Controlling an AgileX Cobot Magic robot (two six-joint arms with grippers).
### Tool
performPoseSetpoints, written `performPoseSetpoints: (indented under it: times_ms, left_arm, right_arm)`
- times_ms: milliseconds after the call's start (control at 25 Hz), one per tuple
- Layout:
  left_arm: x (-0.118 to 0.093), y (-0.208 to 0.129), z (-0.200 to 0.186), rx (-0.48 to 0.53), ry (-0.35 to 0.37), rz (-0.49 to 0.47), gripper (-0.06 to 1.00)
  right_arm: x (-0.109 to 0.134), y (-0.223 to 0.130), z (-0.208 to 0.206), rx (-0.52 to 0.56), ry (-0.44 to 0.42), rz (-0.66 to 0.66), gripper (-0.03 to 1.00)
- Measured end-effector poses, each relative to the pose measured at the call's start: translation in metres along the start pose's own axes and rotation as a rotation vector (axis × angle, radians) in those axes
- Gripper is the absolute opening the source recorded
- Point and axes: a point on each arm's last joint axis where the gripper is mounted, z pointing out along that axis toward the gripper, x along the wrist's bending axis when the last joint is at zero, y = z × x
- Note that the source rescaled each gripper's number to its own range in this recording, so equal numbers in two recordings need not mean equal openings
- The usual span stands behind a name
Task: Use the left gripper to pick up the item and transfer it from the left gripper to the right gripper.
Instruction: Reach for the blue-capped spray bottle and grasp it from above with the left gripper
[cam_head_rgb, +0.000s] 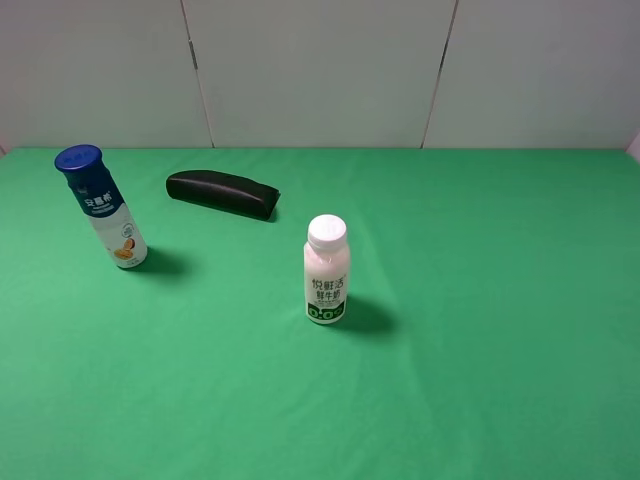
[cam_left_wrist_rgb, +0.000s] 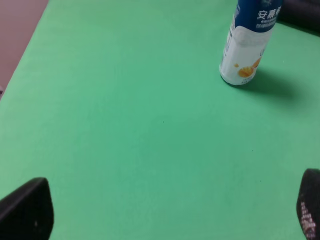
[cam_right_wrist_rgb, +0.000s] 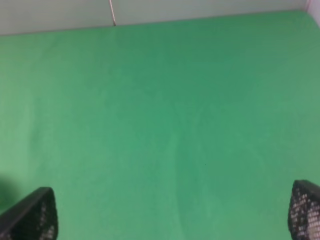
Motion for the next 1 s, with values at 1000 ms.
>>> performPoseSetpoints:
  times_ms: [1000]
  left_arm:
    - [0.0000, 0.0000, 0.0000, 0.000, 0.000, 0.001, 0.96]
  right_arm:
    - [0.0001, 0.0000, 0.0000, 0.000, 0.001, 0.000, 1.00]
